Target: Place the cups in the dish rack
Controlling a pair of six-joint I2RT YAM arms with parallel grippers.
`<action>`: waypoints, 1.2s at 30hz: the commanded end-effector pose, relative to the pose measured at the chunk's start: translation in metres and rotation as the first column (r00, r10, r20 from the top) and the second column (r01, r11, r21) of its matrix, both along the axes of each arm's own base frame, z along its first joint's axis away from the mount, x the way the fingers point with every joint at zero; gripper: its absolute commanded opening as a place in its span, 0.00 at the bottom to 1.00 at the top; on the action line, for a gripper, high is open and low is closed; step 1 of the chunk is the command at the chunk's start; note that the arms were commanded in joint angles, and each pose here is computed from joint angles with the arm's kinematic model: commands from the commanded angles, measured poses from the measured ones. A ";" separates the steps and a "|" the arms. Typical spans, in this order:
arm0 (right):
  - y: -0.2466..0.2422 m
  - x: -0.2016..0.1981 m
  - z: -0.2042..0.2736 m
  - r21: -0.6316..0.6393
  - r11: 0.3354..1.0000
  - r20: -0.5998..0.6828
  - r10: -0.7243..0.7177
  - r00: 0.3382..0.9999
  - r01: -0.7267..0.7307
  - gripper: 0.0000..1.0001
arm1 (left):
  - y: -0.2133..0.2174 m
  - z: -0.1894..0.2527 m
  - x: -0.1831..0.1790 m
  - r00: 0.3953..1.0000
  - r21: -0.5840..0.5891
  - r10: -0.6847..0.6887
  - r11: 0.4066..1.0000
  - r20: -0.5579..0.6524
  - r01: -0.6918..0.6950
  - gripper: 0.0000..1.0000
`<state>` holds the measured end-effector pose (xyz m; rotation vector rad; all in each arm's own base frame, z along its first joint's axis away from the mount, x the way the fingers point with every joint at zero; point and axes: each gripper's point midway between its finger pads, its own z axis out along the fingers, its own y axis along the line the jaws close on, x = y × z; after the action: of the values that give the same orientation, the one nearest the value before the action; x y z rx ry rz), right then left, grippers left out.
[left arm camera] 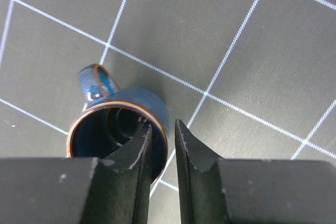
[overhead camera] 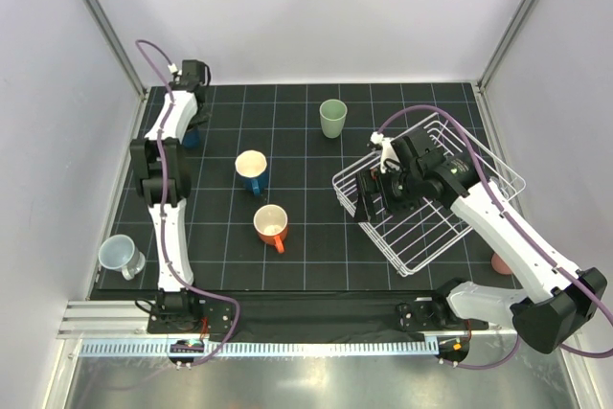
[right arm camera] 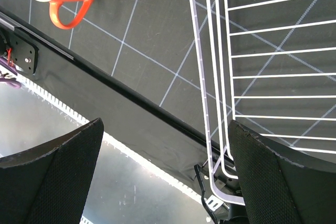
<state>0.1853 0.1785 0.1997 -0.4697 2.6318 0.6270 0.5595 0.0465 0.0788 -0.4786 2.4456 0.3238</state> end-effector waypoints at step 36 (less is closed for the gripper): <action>-0.001 -0.046 0.098 0.243 0.957 0.298 0.079 0.951 -0.155 1.00 | -0.350 0.288 -0.195 0.672 -0.533 -0.154 0.493 0.724 0.687 0.00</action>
<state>0.1497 0.1723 0.2563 -0.5491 2.3666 0.7804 0.3808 -0.2839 0.3095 -0.1498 2.0295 -0.8455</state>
